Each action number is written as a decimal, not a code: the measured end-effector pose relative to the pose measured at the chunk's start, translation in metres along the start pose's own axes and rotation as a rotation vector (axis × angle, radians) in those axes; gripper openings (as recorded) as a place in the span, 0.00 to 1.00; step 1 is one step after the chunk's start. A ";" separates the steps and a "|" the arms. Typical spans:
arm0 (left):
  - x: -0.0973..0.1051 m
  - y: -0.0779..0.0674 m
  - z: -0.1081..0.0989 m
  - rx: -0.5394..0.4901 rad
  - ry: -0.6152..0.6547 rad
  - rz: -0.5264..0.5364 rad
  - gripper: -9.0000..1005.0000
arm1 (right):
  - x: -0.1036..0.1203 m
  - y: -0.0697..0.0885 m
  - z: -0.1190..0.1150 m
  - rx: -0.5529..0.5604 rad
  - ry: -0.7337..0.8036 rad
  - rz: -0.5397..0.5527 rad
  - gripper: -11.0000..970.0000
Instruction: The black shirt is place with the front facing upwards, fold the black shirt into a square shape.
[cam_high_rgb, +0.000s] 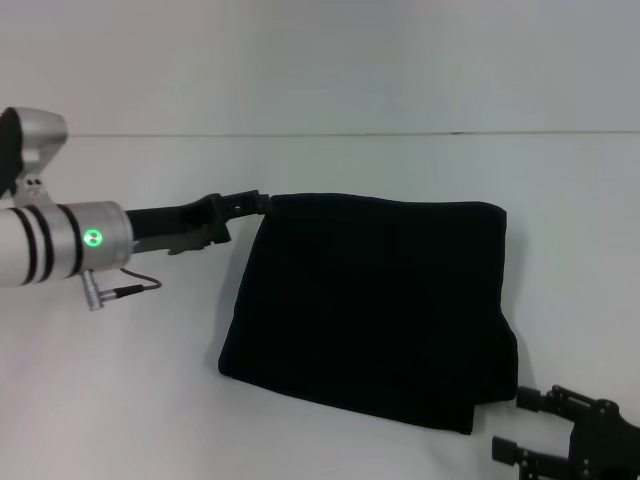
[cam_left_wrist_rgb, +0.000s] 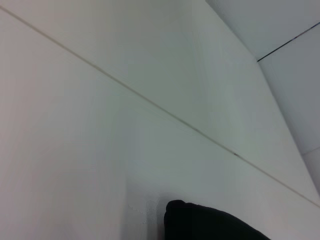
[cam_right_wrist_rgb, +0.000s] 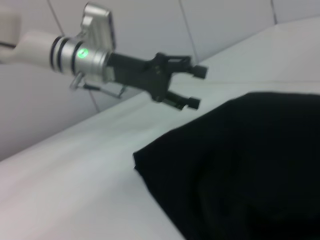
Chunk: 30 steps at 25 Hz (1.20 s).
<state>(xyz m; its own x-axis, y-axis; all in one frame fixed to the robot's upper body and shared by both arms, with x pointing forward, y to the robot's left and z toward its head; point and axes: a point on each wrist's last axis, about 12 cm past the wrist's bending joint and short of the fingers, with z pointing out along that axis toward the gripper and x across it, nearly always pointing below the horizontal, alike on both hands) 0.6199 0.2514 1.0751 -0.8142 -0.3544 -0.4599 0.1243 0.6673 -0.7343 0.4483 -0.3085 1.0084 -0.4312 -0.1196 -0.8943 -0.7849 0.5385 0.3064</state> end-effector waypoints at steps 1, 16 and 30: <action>0.001 -0.002 0.003 0.000 0.006 0.004 0.95 | 0.001 0.001 0.000 -0.006 0.009 -0.003 0.90; 0.020 -0.009 0.021 -0.017 0.051 0.027 0.95 | -0.006 -0.003 0.004 -0.008 0.017 -0.068 0.90; 0.027 -0.023 0.034 0.001 0.092 0.127 0.89 | -0.007 -0.002 0.006 -0.011 0.013 -0.066 0.90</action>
<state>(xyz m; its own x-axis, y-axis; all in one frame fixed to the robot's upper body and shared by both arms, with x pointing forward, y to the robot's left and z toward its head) 0.6139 0.2041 1.0624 -0.8404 -0.2057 -0.5013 0.2298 0.7025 -0.6735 0.4556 -0.3039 1.0124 -0.3838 -0.1654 -0.9085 -0.8168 0.5198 0.2504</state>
